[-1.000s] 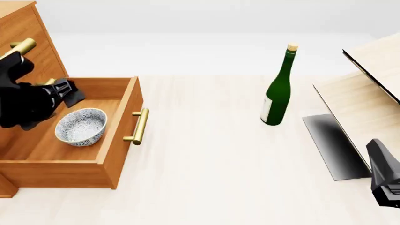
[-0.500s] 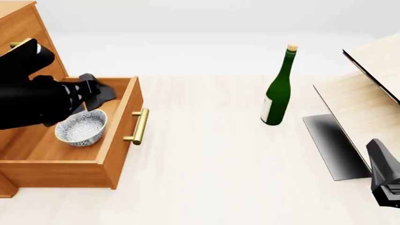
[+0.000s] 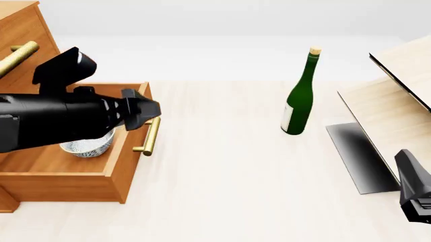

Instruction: Put the bowl in the bottom drawer of the cabinet and close it.

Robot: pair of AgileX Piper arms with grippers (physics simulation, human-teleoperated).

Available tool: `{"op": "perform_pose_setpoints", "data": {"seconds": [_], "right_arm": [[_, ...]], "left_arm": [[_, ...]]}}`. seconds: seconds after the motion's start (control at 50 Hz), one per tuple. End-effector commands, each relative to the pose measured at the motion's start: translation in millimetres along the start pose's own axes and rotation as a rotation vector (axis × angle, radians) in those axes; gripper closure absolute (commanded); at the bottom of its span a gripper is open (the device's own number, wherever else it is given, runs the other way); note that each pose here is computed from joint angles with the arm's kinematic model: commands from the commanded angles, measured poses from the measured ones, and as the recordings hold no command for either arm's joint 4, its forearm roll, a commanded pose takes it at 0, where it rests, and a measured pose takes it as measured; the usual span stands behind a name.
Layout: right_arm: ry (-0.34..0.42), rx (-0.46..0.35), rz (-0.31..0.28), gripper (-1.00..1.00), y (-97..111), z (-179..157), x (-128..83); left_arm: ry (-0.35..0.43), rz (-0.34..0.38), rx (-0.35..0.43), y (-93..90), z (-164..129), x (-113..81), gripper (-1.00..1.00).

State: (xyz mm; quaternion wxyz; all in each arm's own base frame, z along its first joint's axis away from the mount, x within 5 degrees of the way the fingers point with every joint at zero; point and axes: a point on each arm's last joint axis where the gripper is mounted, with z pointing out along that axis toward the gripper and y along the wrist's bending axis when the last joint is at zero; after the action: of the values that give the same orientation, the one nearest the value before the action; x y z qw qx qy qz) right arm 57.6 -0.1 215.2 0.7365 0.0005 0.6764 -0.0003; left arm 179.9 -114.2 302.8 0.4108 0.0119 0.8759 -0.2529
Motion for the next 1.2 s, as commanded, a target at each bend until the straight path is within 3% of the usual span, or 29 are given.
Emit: {"op": "perform_pose_setpoints", "data": {"seconds": [0.02,0.38,0.48,0.56,0.68,0.88,1.2], "right_arm": [[0.000,0.000,0.000,-1.00,0.0,0.0,0.0],[0.000,0.000,0.000,-1.00,0.0,0.0,0.0],[0.000,0.000,0.000,-1.00,0.0,0.0,0.0],[0.000,0.000,0.000,-1.00,0.0,0.0,0.0],[0.000,0.000,0.000,-1.00,0.0,0.0,0.0],[0.000,0.000,0.000,-1.00,0.0,0.0,0.0],[0.000,0.000,0.000,-1.00,0.0,0.0,0.0]], "left_arm": [[0.038,-0.008,0.008,0.3,15.8,14.3,-1.00],[0.135,-0.066,0.000,4.0,46.6,48.8,-1.00],[0.149,-0.080,-0.014,8.3,52.1,54.6,-1.00],[0.178,-0.130,-0.038,16.2,60.7,69.0,-1.00],[0.182,-0.149,-0.065,24.3,66.4,71.9,-1.00],[0.180,-0.209,-0.164,53.0,77.8,73.8,-1.00],[0.125,-0.281,-0.352,115.3,89.1,55.6,-1.00]]}}
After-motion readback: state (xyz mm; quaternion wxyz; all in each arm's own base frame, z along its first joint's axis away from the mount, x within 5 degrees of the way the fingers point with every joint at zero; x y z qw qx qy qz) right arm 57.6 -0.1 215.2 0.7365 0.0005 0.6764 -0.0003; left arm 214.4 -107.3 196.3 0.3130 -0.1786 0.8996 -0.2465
